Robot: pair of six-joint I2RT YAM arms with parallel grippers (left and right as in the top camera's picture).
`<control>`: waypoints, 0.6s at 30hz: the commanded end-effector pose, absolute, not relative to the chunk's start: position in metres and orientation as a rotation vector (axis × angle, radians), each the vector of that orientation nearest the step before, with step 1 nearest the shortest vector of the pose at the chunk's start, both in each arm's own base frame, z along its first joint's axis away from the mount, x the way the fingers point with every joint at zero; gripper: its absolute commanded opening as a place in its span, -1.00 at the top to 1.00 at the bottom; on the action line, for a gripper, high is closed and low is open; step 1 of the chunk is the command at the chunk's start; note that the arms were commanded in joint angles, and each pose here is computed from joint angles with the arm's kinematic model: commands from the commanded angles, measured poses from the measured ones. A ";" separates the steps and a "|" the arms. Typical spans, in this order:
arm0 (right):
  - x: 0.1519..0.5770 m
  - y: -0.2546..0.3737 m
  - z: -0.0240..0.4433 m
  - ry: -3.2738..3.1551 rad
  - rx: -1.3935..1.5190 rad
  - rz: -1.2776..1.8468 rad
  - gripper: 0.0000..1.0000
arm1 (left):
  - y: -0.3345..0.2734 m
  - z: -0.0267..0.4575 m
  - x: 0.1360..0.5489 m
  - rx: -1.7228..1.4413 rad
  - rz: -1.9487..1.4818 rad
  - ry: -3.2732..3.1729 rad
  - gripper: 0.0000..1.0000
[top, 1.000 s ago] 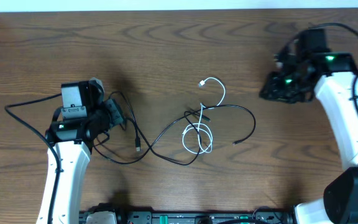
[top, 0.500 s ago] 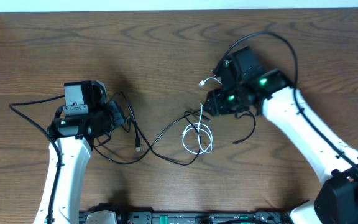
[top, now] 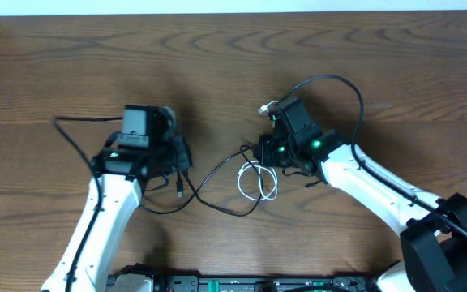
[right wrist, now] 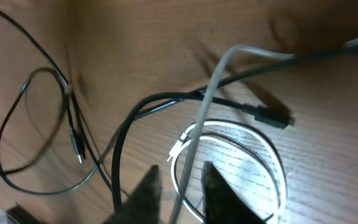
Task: Untangle cables
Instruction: 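Move both grippers back toward the center cables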
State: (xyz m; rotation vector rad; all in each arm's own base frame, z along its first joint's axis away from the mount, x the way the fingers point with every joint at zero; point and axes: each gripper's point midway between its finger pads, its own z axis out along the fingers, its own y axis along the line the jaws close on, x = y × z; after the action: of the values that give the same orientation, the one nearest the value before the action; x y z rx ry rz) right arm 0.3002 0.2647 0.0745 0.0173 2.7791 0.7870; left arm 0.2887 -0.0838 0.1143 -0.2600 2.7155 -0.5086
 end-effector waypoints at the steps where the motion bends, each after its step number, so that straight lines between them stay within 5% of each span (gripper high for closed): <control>1: 0.295 0.265 0.069 2.791 0.072 0.783 0.91 | -0.101 0.103 0.281 -0.181 -0.528 2.772 0.31; 5: 0.295 0.263 0.068 2.794 0.075 0.768 0.98 | -0.120 0.095 0.274 -0.100 -0.541 2.814 -0.09; 18: 0.322 0.257 0.080 2.705 0.204 0.819 0.98 | -0.201 0.088 0.224 0.349 -0.621 2.871 -0.13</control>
State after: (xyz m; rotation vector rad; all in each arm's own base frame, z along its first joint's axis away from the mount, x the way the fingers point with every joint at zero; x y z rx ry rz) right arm 0.3076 0.2619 0.0718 0.1231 2.7517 0.7770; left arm 0.2352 -0.1880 0.0954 0.2628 2.8458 -0.6132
